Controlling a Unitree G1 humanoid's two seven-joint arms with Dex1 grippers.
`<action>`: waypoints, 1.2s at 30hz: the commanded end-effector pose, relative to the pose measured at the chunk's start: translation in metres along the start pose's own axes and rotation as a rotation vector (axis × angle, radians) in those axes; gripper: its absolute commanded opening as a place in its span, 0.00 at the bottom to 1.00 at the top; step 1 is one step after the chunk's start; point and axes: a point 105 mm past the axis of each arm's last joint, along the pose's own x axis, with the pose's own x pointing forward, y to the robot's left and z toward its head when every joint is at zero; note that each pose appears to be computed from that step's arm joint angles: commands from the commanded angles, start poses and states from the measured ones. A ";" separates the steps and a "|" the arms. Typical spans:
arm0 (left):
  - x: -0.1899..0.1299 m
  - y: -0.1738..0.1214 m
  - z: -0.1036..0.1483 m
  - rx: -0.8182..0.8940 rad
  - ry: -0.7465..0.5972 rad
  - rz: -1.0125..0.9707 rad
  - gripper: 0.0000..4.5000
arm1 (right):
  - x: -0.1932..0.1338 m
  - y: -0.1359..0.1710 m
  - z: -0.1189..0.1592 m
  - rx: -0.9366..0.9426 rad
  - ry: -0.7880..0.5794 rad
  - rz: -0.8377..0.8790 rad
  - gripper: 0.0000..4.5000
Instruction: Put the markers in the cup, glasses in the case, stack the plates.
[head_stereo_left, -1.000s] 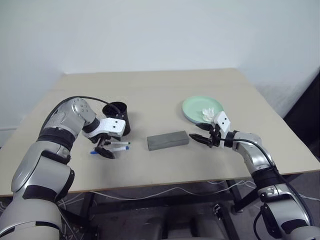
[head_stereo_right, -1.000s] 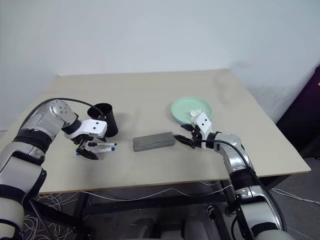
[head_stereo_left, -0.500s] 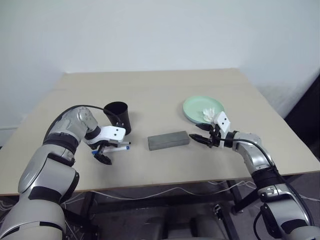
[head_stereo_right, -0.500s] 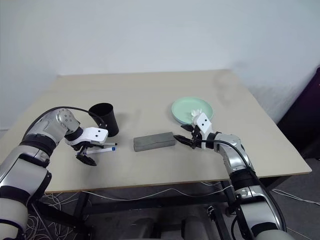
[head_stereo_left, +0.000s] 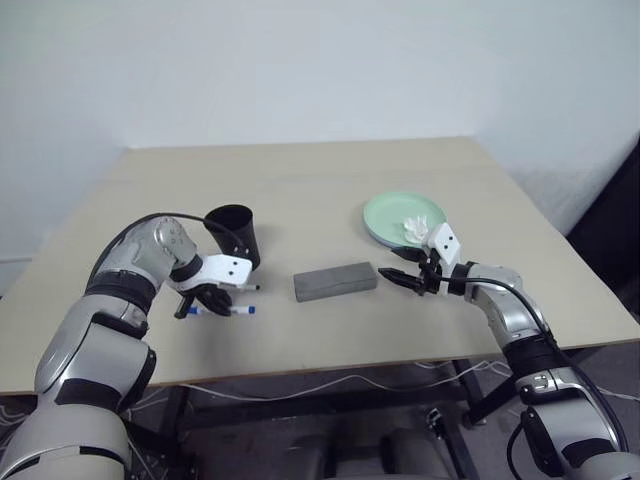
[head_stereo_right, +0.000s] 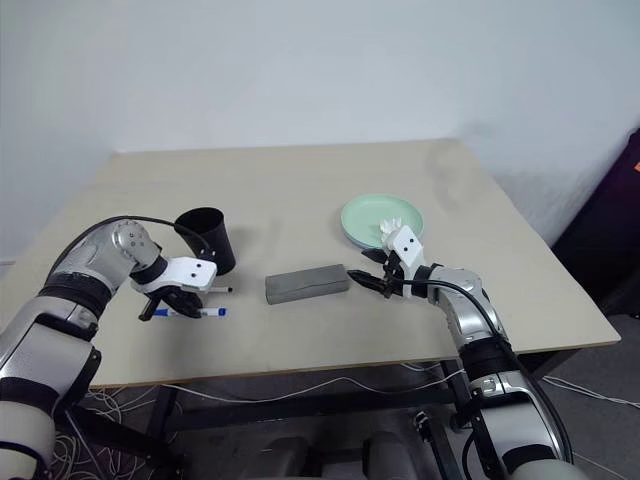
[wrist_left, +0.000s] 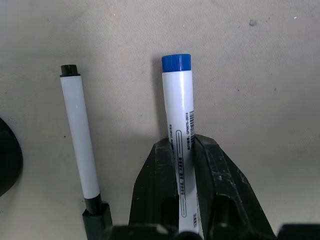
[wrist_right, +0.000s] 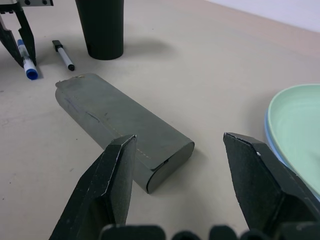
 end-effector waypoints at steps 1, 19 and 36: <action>0.012 -0.014 -0.009 -0.018 0.022 -0.074 0.02 | 0.002 -0.006 0.023 -0.064 -0.049 -0.003 0.67; -0.117 0.034 0.128 -0.078 -0.937 0.340 0.02 | -0.001 -0.004 0.021 -0.069 -0.042 0.011 0.67; -0.153 0.077 0.072 -0.504 -1.106 1.262 0.02 | -0.003 -0.005 0.027 -0.088 -0.016 0.053 0.67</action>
